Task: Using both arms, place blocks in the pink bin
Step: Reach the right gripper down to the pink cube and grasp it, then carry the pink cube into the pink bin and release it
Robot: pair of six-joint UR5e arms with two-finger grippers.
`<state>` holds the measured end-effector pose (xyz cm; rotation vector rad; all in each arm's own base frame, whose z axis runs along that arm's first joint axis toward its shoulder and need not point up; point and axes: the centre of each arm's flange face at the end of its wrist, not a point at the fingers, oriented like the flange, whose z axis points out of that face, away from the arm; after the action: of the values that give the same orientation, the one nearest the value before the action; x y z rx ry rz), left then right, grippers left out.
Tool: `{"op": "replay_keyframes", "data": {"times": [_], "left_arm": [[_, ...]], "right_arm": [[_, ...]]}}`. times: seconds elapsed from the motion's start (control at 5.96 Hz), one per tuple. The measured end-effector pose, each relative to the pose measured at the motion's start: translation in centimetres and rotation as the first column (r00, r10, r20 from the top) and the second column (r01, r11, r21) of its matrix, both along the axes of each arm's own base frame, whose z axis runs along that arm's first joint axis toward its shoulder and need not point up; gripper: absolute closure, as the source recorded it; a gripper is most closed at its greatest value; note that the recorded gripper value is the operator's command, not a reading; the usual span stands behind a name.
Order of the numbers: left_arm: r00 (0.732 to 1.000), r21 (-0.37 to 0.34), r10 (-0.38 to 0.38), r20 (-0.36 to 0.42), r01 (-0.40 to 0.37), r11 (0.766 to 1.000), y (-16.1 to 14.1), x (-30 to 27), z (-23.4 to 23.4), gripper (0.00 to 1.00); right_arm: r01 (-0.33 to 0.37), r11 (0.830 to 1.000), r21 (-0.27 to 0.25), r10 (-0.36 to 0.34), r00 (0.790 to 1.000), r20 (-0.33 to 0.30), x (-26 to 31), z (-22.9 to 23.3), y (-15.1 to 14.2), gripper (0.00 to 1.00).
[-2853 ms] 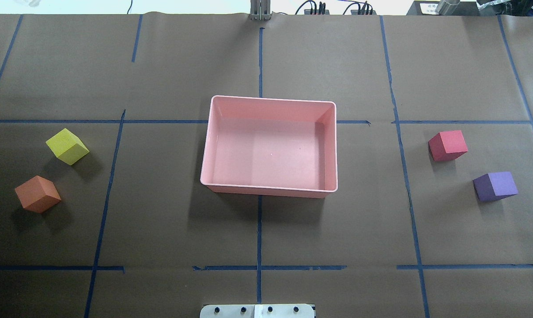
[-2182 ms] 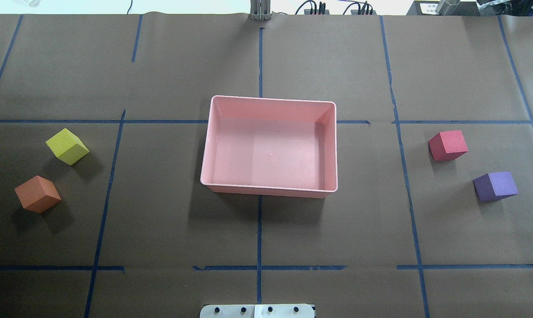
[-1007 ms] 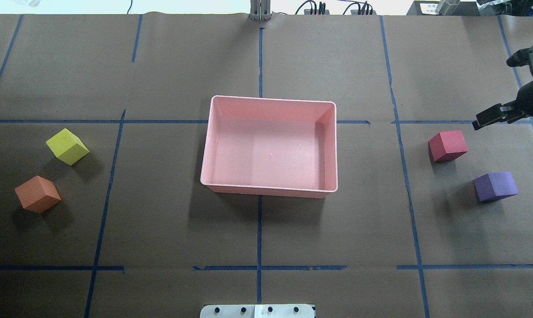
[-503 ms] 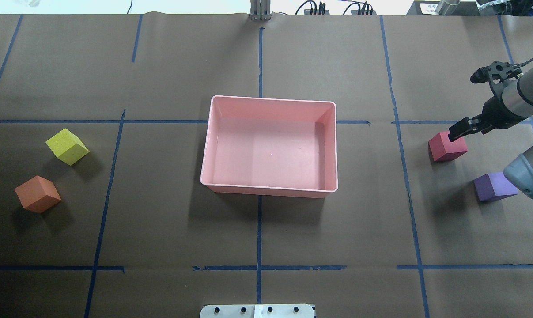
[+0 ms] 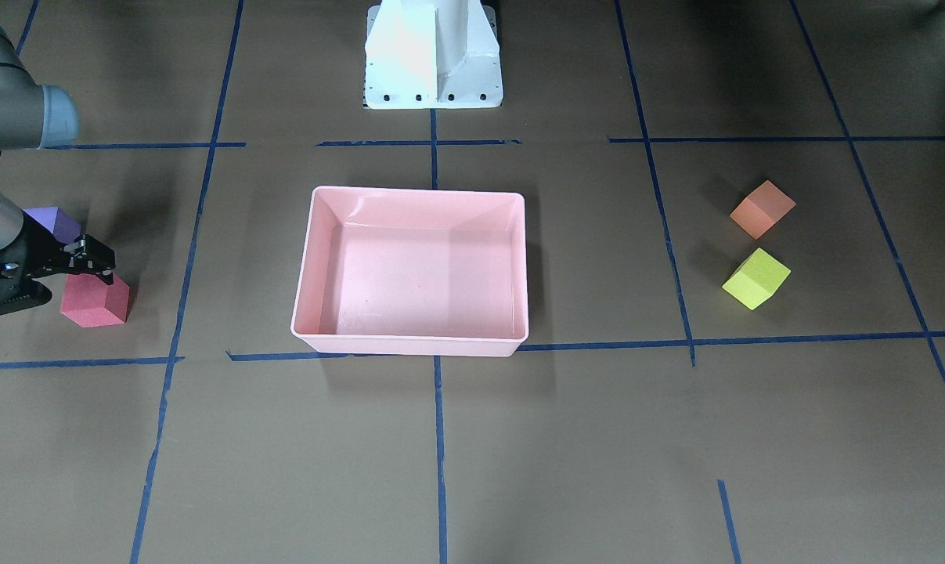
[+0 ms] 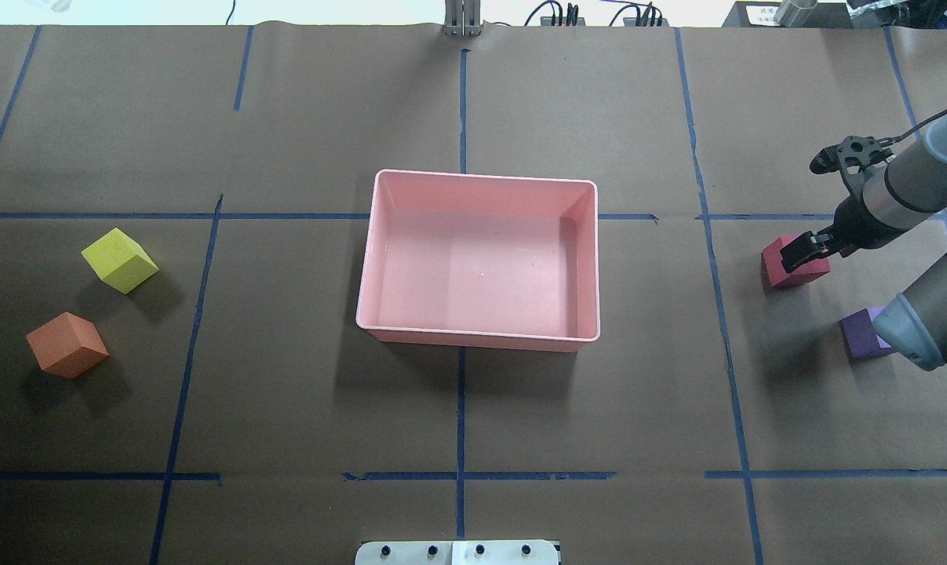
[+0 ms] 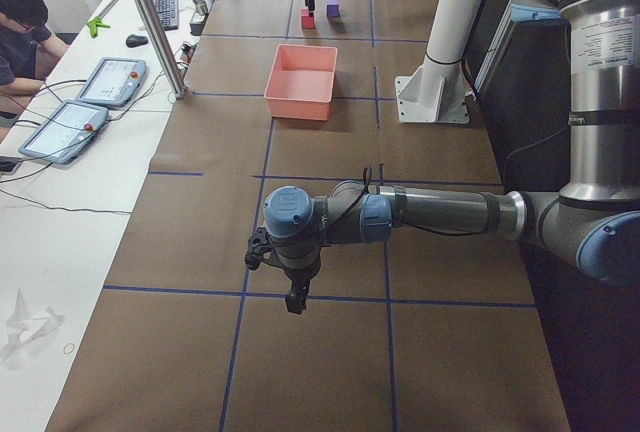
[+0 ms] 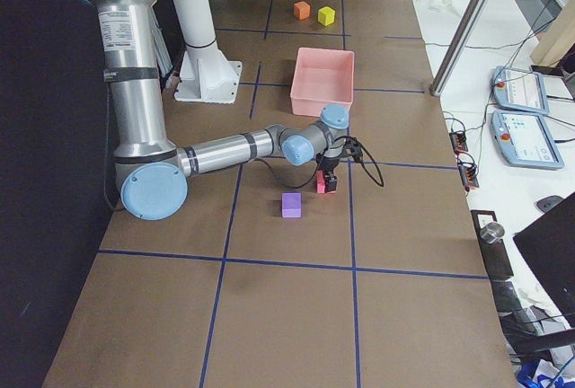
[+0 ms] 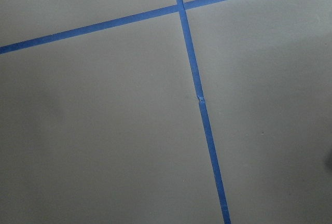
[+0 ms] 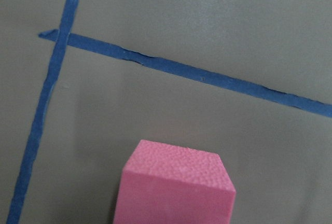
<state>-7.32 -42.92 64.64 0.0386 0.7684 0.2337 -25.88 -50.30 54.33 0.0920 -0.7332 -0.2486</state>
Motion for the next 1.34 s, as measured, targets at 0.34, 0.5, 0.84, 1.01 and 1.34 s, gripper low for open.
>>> {"op": "replay_keyframes", "data": {"times": [0.34,0.5,0.84,1.01,1.34], "left_arm": [[1.000,-0.001,0.000,0.000,0.000,1.000,0.0,0.0,0.1,0.00],[1.000,-0.002,0.000,-0.001,0.000,1.000,0.1,0.0,0.1,0.00],[1.000,-0.003,0.000,0.000,0.000,1.000,0.1,0.0,0.1,0.00],[1.000,-0.003,0.000,0.000,0.000,1.000,0.1,0.0,0.1,0.00],[1.000,-0.002,0.000,-0.001,0.000,1.000,0.1,0.0,0.1,0.00]], "right_arm": [[0.021,1.000,-0.004,-0.021,1.000,-0.015,-2.1,0.6,-0.7,0.01],[0.026,1.000,-0.007,-0.026,0.999,-0.018,-2.5,0.8,-0.9,0.49],[0.027,1.000,-0.007,-0.027,1.000,-0.016,-2.8,0.6,-1.0,0.77],[0.016,1.000,0.001,-0.016,1.000,-0.001,-3.0,-0.9,-1.3,0.78],[-0.085,0.996,-0.019,0.087,0.994,0.074,-5.0,-8.1,-4.0,0.76]]}}
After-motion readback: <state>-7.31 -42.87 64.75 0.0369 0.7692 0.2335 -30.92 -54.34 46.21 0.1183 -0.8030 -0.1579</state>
